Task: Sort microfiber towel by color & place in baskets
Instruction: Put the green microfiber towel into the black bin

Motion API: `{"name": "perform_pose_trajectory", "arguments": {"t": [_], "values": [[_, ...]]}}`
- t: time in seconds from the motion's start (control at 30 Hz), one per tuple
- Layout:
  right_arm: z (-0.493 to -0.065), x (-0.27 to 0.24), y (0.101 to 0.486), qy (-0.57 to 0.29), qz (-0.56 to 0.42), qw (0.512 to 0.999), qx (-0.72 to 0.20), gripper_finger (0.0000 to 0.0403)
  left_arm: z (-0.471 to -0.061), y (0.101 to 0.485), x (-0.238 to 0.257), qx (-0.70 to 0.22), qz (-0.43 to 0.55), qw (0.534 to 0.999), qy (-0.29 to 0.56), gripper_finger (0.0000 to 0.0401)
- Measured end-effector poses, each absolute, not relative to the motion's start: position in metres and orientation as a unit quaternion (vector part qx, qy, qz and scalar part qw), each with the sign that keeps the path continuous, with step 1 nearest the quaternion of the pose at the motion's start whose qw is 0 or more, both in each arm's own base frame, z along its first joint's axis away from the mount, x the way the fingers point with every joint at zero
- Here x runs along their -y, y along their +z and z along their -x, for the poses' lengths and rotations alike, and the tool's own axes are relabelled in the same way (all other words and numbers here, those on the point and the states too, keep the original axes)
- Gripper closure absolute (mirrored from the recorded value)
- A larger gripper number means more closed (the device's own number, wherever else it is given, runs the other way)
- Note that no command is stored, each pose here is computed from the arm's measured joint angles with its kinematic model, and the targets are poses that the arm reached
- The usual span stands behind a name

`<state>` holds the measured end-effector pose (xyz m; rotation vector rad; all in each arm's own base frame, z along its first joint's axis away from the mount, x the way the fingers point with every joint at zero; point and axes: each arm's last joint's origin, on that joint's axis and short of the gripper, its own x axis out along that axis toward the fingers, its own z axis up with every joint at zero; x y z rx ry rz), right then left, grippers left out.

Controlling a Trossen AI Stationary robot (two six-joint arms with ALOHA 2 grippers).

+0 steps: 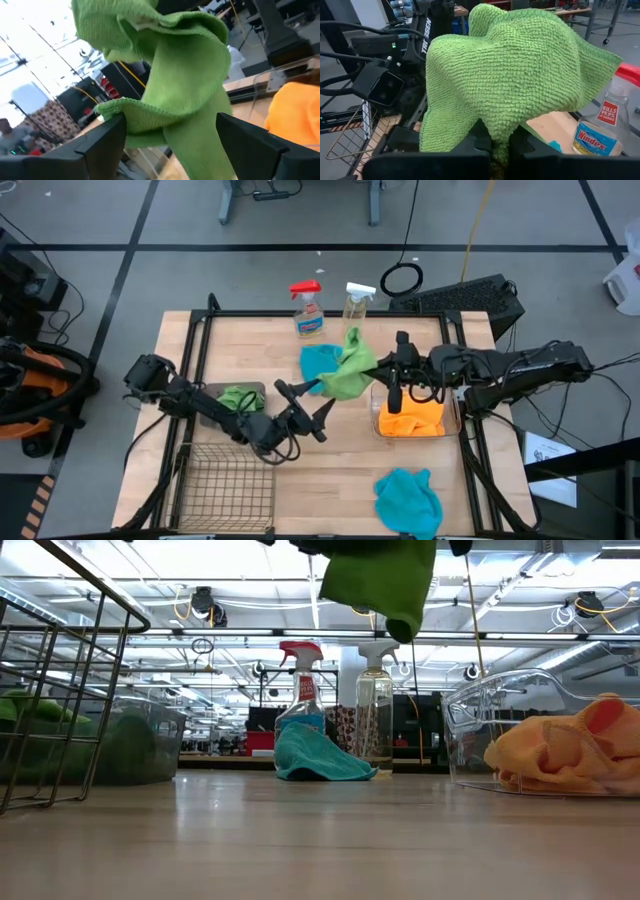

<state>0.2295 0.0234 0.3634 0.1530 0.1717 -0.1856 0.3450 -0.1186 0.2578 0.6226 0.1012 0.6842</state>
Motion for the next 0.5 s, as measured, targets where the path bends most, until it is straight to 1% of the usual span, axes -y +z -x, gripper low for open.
{"name": "perform_pose_trajectory", "arguments": {"t": [0.27, 0.4, 0.5], "values": [[-0.237, -0.024, 0.358, -0.094, -0.071, 0.988, -0.098, 0.0397, -0.350, 0.259, 0.107, -0.061, -0.343, 0.878, 0.329, 0.0088], [-0.238, -0.025, 0.357, -0.093, -0.071, 0.988, -0.096, 0.0397, -0.351, 0.259, 0.106, -0.071, -0.390, 0.861, 0.319, 0.0088], [-0.238, -0.025, 0.357, -0.093, -0.070, 0.988, -0.097, 0.0397, -0.350, 0.263, 0.107, -0.061, -0.425, 0.849, 0.309, 0.0088]]}}
